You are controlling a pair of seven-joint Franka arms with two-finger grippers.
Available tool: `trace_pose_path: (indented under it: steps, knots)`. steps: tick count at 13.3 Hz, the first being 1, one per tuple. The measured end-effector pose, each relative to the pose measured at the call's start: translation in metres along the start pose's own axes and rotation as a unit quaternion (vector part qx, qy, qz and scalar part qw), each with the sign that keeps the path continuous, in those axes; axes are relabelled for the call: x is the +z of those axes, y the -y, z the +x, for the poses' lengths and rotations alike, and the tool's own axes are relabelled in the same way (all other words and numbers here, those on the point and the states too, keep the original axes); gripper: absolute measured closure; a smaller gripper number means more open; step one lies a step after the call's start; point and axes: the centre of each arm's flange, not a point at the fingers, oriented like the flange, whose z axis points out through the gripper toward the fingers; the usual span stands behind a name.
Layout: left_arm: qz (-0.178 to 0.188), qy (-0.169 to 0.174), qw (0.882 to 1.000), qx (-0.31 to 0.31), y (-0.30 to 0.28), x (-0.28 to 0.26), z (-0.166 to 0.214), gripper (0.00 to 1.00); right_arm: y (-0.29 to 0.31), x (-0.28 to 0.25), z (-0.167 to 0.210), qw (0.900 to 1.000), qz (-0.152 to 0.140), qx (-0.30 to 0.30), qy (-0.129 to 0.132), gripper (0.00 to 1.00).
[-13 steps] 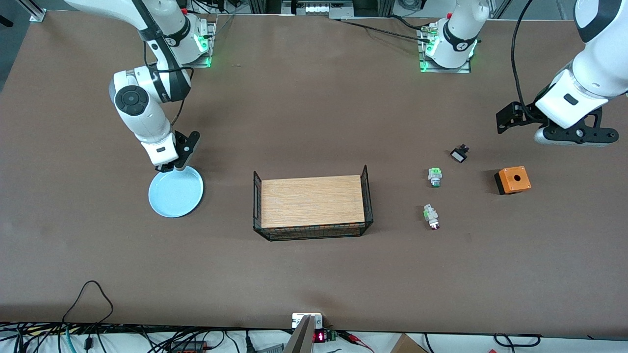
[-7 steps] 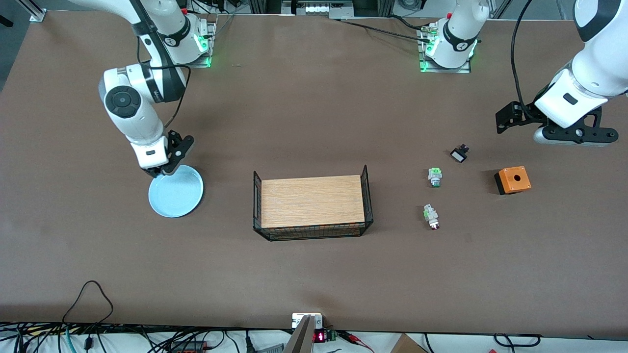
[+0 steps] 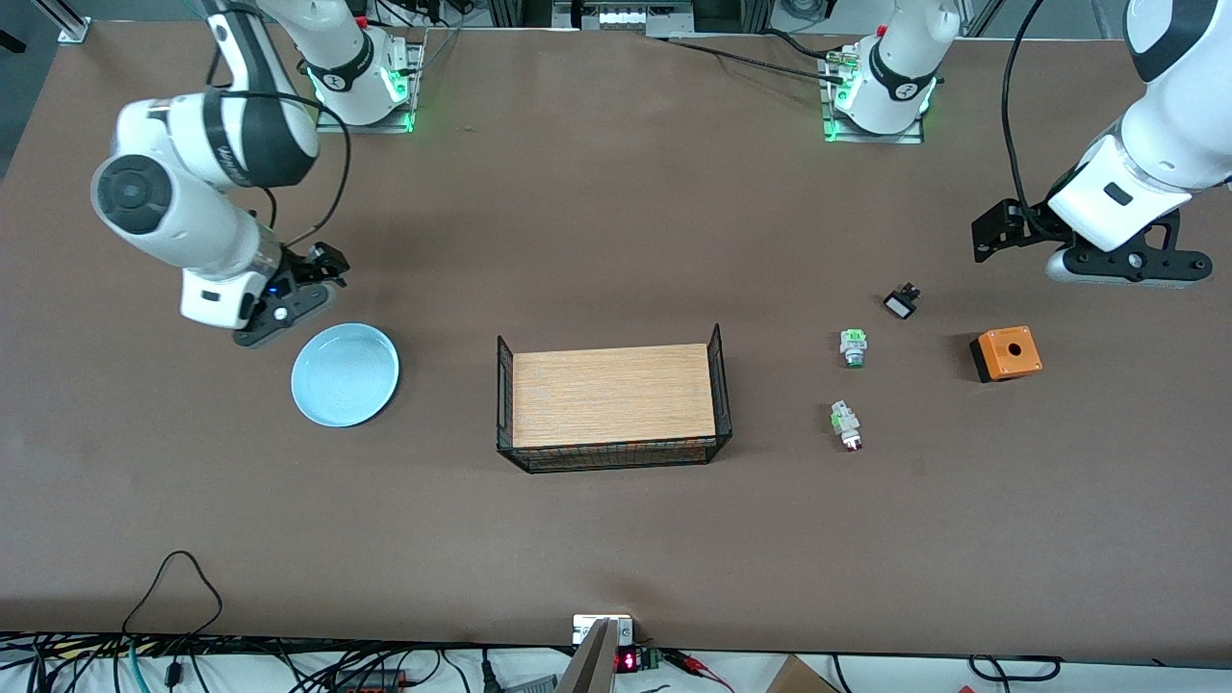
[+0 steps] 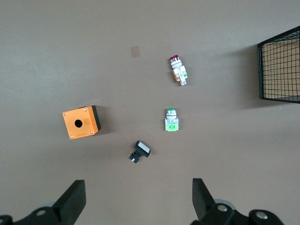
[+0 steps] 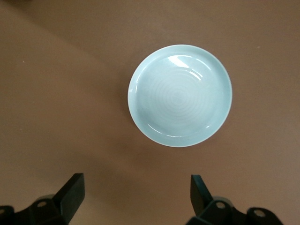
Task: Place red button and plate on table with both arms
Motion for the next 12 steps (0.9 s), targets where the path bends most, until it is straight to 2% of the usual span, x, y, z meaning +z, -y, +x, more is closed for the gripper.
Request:
trace_pose_path:
  steps: [4, 9, 12]
  knots:
    - [0.0, 0.0, 1.0, 0.001, -0.001, 0.0, 0.0, 0.0, -0.023, -0.084, -0.003, 0.995, 0.001, 0.1, -0.007, 0.0]
    - [0.0, 0.0, 1.0, 0.001, -0.001, 0.0, 0.0, 0.0, -0.047, -0.145, -0.013, 0.984, -0.01, 0.17, -0.047, 0.0]
    - [0.0, -0.001, 1.0, 0.002, -0.002, -0.001, 0.0, 0.0, -0.042, -0.186, -0.035, 0.968, -0.006, 0.239, -0.072, 0.0]
